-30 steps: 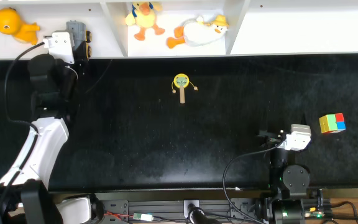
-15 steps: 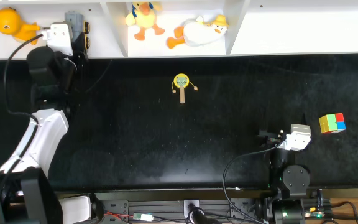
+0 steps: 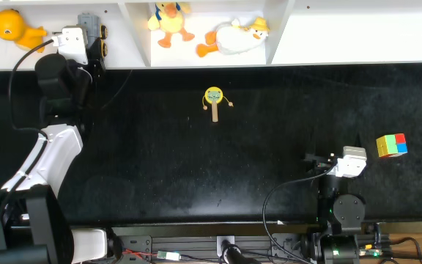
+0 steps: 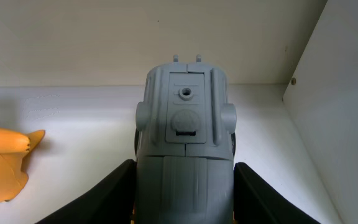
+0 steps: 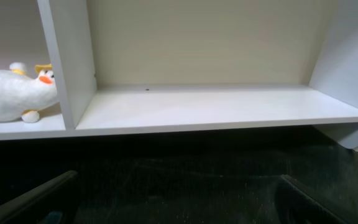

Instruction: Store Toys

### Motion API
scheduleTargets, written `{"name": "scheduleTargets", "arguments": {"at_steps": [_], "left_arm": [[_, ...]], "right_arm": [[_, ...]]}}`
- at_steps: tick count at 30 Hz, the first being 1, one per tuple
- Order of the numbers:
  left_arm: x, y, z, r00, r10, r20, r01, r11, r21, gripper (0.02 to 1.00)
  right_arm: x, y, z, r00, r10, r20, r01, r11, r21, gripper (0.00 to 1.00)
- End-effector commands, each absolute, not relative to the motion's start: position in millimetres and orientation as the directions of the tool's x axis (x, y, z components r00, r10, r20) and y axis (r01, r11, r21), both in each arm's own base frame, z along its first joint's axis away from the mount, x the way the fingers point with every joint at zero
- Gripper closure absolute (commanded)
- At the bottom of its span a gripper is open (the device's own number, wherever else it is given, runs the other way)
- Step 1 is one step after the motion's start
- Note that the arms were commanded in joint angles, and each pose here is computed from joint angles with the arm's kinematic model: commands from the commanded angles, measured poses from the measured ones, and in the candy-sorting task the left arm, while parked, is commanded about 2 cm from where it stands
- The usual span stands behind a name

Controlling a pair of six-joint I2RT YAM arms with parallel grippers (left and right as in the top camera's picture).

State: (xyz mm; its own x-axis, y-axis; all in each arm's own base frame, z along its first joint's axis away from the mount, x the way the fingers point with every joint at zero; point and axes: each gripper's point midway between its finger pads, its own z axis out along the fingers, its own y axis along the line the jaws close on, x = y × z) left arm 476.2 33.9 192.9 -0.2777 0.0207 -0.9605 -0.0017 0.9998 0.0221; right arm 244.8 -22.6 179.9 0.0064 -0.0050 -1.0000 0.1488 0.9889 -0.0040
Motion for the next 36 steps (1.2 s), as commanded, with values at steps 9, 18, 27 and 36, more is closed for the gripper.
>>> {"name": "scheduleTargets", "arguments": {"at_steps": [9, 18, 27, 36], "left_arm": [[489.6, 34.3, 196.2, -0.243, 0.004, -0.970, -0.009, 1.000, 0.007, 0.766], [493.1, 34.7, 182.6, -0.264, -0.002, -0.964, -0.010, 1.000, 0.001, 0.766], [493.6, 35.3, 178.4, -0.273, -0.002, -0.962, -0.013, 1.000, 0.001, 0.763], [495.3, 35.0, 164.6, -0.300, -0.005, -0.954, -0.011, 1.000, -0.002, 0.757]], "right_arm": [[244.9, -21.8, 177.2, 0.010, -0.004, -1.000, 0.147, 0.989, -0.003, 0.005], [244.9, -21.8, 177.3, 0.010, -0.004, -1.000, 0.147, 0.989, -0.003, 0.005], [244.9, -21.8, 177.3, 0.010, -0.004, -1.000, 0.147, 0.989, -0.003, 0.007], [244.9, -21.8, 177.3, 0.010, -0.004, -1.000, 0.147, 0.989, -0.003, 0.005]]}}
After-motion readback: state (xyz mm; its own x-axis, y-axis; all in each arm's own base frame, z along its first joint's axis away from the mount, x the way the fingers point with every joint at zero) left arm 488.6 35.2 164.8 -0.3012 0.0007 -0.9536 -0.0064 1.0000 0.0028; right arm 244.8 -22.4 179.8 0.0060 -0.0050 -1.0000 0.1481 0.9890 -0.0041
